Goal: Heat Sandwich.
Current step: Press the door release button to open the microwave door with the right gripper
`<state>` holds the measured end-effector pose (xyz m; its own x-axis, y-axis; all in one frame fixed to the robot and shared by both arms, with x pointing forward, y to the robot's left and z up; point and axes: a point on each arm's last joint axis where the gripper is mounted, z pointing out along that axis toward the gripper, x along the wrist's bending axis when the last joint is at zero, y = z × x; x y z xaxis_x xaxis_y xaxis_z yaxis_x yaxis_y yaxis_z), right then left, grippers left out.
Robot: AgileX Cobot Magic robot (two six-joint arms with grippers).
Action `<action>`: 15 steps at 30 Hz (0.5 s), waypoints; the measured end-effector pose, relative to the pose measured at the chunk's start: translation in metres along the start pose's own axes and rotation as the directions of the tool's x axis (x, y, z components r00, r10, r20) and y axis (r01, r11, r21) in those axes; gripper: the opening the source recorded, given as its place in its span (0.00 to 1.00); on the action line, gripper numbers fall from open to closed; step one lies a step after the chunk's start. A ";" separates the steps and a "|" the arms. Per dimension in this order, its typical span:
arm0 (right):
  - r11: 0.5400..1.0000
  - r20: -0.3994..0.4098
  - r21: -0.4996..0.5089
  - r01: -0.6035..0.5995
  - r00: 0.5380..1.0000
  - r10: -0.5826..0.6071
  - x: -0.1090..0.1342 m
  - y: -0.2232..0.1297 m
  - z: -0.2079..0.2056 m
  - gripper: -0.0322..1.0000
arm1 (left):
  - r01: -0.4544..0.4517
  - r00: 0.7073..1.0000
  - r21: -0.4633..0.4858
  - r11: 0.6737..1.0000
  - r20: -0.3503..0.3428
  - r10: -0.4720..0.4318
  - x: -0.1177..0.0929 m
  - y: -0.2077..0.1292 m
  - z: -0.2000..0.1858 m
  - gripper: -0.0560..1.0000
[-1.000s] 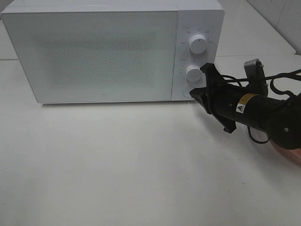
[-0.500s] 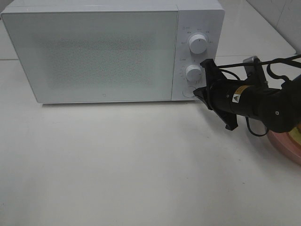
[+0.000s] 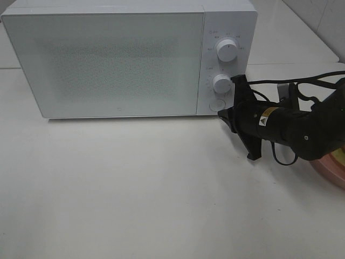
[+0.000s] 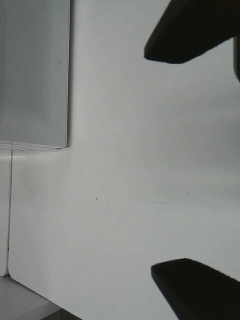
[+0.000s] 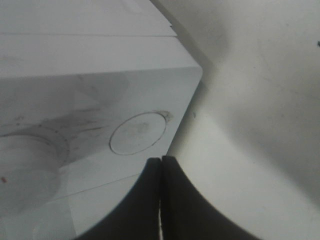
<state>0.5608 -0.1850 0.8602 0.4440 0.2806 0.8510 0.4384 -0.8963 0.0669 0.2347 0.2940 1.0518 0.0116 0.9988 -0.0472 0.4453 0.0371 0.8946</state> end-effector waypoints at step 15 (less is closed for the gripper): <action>0.999 -0.032 -0.025 -0.040 0.999 0.039 0.004 -0.002 0.019 0.04 | 0.000 1.000 0.000 1.000 0.000 0.000 0.000 0.000 0.000 0.99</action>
<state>0.5766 -0.1757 0.8537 0.4360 0.2342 0.8689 0.4005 -0.9152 0.0457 0.2347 0.2940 1.0518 0.0116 0.9988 -0.0472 0.4453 0.0371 0.8946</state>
